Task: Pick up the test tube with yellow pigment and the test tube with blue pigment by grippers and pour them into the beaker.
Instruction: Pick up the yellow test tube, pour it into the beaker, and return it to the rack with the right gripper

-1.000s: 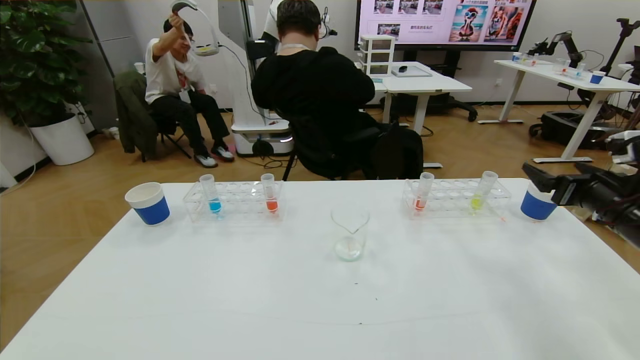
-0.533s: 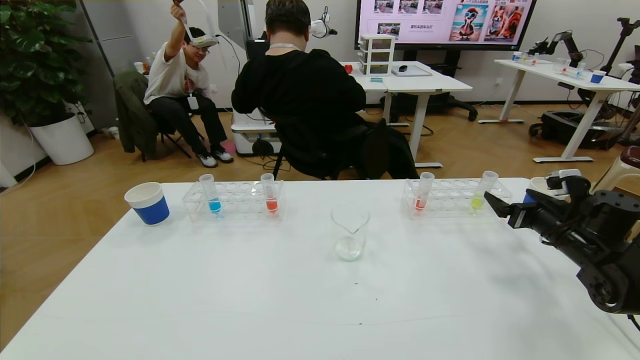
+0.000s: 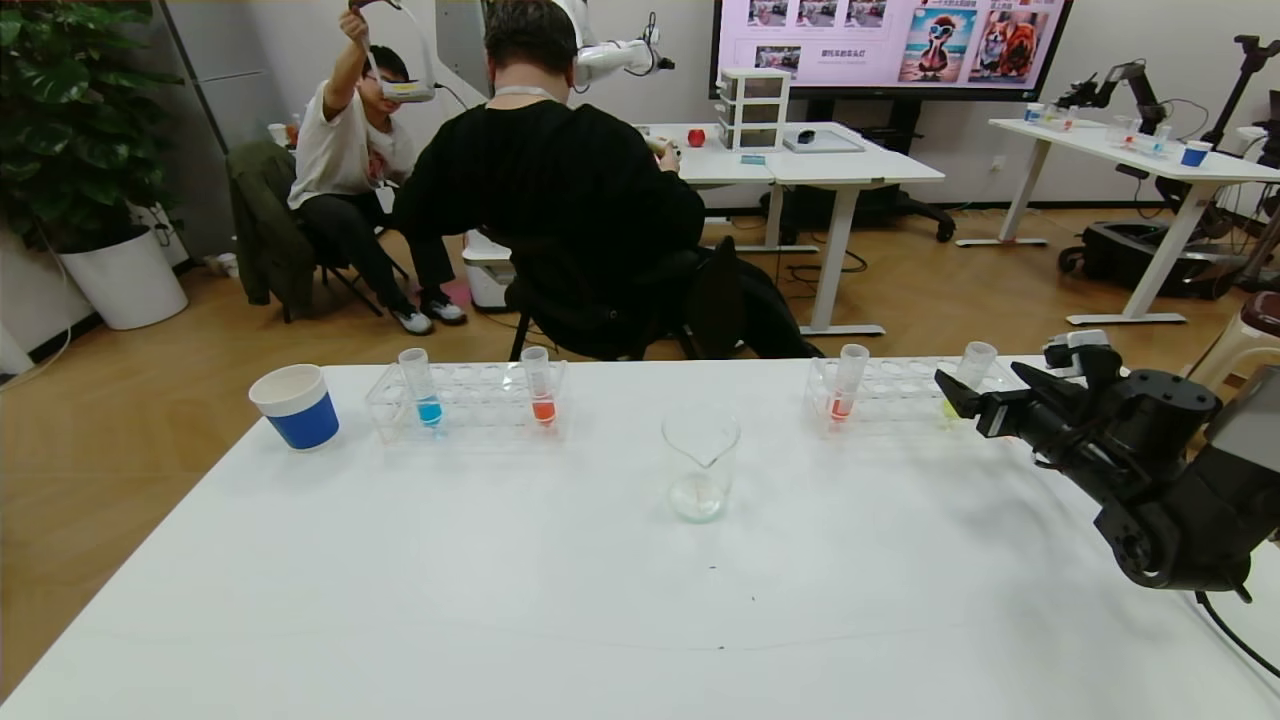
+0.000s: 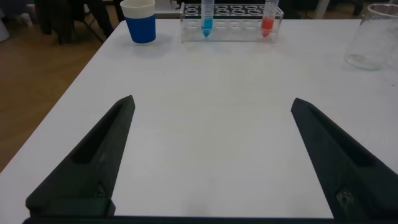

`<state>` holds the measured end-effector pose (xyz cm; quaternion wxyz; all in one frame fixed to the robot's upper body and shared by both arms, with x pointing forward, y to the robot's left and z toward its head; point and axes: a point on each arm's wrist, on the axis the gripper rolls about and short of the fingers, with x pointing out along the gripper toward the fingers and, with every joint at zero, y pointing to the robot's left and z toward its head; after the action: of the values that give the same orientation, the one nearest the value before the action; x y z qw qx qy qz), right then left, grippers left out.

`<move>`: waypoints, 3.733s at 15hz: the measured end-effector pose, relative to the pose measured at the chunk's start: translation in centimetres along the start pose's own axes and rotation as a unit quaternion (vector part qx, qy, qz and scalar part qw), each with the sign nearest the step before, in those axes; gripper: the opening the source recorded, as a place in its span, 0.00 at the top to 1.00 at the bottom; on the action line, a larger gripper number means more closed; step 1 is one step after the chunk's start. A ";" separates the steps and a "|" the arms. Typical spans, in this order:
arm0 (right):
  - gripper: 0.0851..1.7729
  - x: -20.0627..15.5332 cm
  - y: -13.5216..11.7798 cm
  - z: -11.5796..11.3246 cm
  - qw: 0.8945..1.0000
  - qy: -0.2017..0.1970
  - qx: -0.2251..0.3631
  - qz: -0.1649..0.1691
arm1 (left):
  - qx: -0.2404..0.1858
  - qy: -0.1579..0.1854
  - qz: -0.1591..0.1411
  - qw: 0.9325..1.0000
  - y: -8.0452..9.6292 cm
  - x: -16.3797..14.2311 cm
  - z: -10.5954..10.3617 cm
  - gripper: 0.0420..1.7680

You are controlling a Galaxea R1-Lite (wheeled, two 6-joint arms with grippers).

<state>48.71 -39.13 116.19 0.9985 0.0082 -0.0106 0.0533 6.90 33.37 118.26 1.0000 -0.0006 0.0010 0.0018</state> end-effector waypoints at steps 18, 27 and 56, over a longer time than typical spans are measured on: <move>0.75 2.3 0.2 1.5 1.000 -0.025 -0.007 0.005 | 0.000 0.000 0.000 1.000 0.0 0.0 0.0 0.01; 0.75 0.6 1.1 9.0 0.999 -0.028 -0.014 0.007 | 0.000 0.000 0.000 1.000 0.0 0.0 0.0 0.01; 0.75 1.6 24.0 9.7 0.809 -0.272 -0.387 0.348 | 0.000 0.000 0.000 1.000 0.0 0.0 0.0 0.01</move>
<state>47.59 -15.31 126.33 0.7899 -0.3688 -0.3040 0.3841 6.90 33.37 118.26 1.0000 -0.0006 0.0010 0.0022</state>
